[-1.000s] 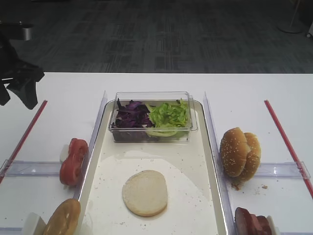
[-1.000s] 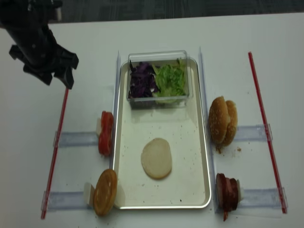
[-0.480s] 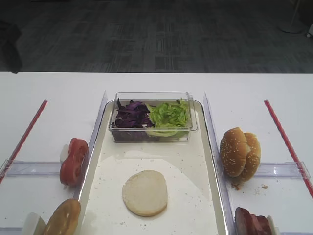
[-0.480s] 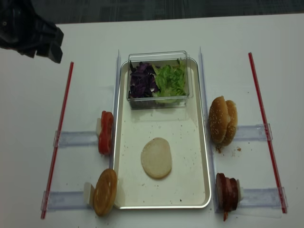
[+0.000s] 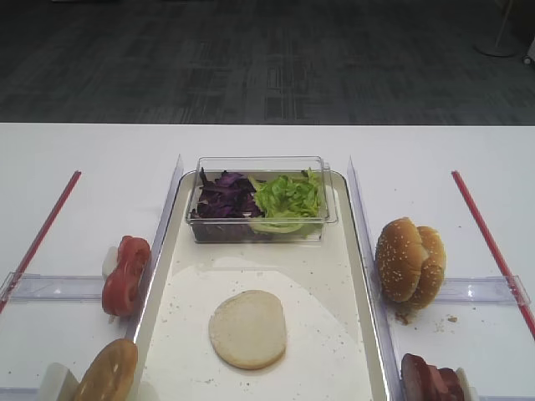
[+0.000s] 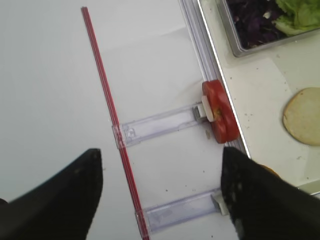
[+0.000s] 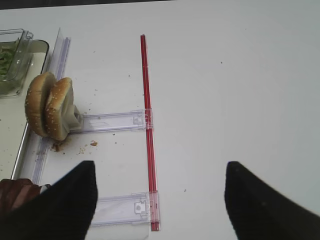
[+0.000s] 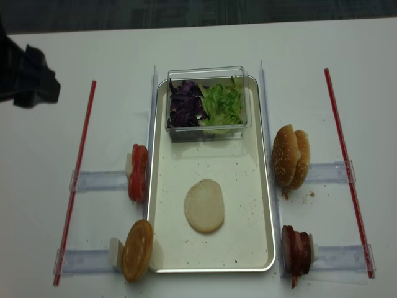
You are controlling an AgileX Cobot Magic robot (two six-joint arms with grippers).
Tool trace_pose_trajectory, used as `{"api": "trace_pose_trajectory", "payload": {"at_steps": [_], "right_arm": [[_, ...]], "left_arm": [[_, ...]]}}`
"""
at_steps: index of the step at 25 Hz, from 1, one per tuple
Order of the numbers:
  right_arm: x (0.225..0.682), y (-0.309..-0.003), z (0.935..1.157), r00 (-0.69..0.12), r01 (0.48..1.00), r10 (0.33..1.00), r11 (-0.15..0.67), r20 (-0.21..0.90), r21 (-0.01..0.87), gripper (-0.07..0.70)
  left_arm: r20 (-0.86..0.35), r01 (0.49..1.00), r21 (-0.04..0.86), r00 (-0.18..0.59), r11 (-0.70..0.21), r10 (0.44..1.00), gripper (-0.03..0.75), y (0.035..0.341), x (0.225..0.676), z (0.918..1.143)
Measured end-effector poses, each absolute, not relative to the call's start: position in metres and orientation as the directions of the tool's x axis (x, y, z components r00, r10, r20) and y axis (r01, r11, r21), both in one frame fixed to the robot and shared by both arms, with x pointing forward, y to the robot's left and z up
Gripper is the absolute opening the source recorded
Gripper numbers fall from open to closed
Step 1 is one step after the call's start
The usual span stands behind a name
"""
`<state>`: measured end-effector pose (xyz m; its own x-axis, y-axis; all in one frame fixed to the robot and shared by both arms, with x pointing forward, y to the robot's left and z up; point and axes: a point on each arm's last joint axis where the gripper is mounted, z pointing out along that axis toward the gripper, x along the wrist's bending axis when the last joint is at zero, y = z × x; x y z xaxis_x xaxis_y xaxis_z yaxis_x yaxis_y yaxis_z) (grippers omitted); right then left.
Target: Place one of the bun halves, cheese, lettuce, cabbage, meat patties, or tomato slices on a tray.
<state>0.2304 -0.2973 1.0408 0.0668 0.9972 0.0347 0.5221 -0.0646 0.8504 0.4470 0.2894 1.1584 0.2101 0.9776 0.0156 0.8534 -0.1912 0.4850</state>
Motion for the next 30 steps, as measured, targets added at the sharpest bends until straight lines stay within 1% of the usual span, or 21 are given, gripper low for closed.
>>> {"api": "trace_pose_trajectory", "payload": {"at_steps": [6, 9, 13, 17, 20, 26, 30], "right_arm": [[0.230, -0.297, 1.041, 0.067, 0.522, 0.997, -0.065, 0.035, 0.850, 0.552], [0.230, -0.297, 1.041, 0.067, 0.522, 0.997, -0.065, 0.035, 0.850, 0.552], [0.230, -0.297, 1.041, 0.067, 0.522, 0.997, -0.065, 0.035, 0.850, 0.552], [0.230, -0.297, 1.041, 0.067, 0.522, 0.997, -0.065, 0.035, 0.850, 0.552], [0.230, -0.297, 1.041, 0.067, 0.522, 0.997, -0.065, 0.035, 0.850, 0.552], [0.230, -0.297, 1.041, 0.067, 0.522, 0.997, -0.065, 0.035, 0.850, 0.552], [0.230, -0.297, 1.041, 0.067, 0.522, 0.997, -0.065, 0.035, 0.850, 0.552]], "left_arm": [[0.033, 0.829, 0.518, 0.226, -0.210, 0.974, 0.463, 0.290, 0.400, 1.154], [0.043, 0.806, 0.552, 0.226, -0.211, 0.973, 0.463, 0.291, 0.376, 1.153], [0.050, 0.764, 0.614, 0.212, -0.198, 0.976, 0.463, 0.292, 0.343, 1.154], [0.051, 0.728, 0.661, 0.198, -0.182, 0.979, 0.463, 0.293, 0.314, 1.148], [0.053, 0.712, 0.679, 0.194, -0.178, 0.979, 0.463, 0.293, 0.297, 1.138], [0.051, 0.724, 0.667, 0.195, -0.179, 0.979, 0.463, 0.293, 0.276, 1.102], [0.053, 0.714, 0.678, 0.194, -0.178, 0.980, 0.463, 0.294, 0.261, 1.083]]}}
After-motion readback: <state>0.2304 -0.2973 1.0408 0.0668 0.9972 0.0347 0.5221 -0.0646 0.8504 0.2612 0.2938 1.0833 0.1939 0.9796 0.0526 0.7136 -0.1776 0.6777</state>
